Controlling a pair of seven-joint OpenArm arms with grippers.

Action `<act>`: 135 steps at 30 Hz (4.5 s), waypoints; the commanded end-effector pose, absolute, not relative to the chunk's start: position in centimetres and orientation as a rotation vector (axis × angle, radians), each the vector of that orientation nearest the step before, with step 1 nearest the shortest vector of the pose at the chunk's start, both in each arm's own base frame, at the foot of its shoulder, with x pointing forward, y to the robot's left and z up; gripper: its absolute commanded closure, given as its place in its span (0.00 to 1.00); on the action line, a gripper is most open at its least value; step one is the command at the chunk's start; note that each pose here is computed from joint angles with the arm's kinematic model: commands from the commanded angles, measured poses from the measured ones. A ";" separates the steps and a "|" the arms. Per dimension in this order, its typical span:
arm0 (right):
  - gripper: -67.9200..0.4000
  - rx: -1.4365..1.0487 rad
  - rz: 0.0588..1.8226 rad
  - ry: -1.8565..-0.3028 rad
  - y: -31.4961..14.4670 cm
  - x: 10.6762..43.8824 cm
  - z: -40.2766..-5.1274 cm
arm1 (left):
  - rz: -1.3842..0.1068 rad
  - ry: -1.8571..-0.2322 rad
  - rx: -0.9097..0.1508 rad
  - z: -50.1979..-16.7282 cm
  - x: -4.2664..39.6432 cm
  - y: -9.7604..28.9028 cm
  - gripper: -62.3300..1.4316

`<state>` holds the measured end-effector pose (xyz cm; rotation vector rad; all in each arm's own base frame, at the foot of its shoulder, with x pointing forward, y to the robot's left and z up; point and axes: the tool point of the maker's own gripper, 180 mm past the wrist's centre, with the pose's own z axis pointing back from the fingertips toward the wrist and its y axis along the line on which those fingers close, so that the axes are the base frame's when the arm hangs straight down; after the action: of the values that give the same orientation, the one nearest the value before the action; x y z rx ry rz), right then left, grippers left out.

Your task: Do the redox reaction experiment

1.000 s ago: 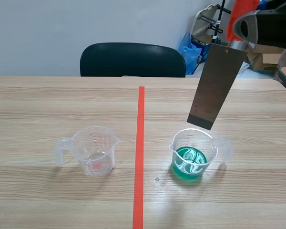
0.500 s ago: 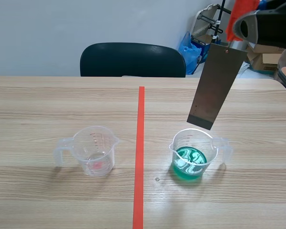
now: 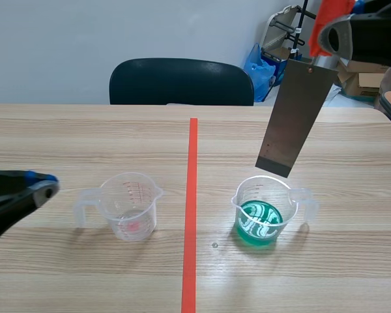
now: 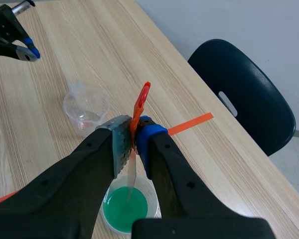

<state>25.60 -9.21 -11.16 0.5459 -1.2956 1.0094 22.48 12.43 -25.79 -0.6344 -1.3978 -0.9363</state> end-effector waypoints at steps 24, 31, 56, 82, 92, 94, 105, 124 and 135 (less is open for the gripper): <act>0.98 0.550 1.032 -1.324 -9.0 25.5 -10.1 | -0.867 -1.374 -0.952 -27.1 27.4 -2.7 0.95; 0.98 0.550 1.032 -1.324 -9.0 25.5 -10.1 | -0.880 -1.345 -0.985 -27.3 27.8 -5.5 0.95; 0.98 0.550 1.032 -1.325 -9.0 25.5 -10.1 | -0.881 -1.348 -1.005 -26.7 28.0 -7.2 0.95; 0.98 0.550 1.032 -1.325 -9.0 25.5 -10.1 | -0.858 -1.350 -0.957 -27.6 28.0 -1.9 0.95; 0.98 0.550 1.032 -1.324 -9.0 25.5 -10.1 | -0.839 -1.278 -0.832 -26.3 23.0 10.9 0.95; 0.98 0.550 1.032 -1.324 -9.0 25.5 -10.1 | -0.838 -1.262 -0.811 -25.7 21.6 13.2 0.95; 0.98 0.549 1.032 -1.324 -9.0 25.5 -10.1 | -0.662 -1.320 -0.553 -23.2 15.5 23.7 0.95; 0.98 0.552 1.032 -1.327 -9.0 25.5 -10.0 | -0.679 -1.470 -0.020 -18.6 7.0 30.4 0.34; 0.98 0.552 1.032 -1.327 -9.0 25.5 -10.0 | -0.656 -1.473 -0.004 -18.6 6.6 30.6 0.00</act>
<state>25.60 -9.20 -11.15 0.5466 -1.2961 1.0092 6.47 30.75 -19.12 0.0047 -1.4430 -0.6671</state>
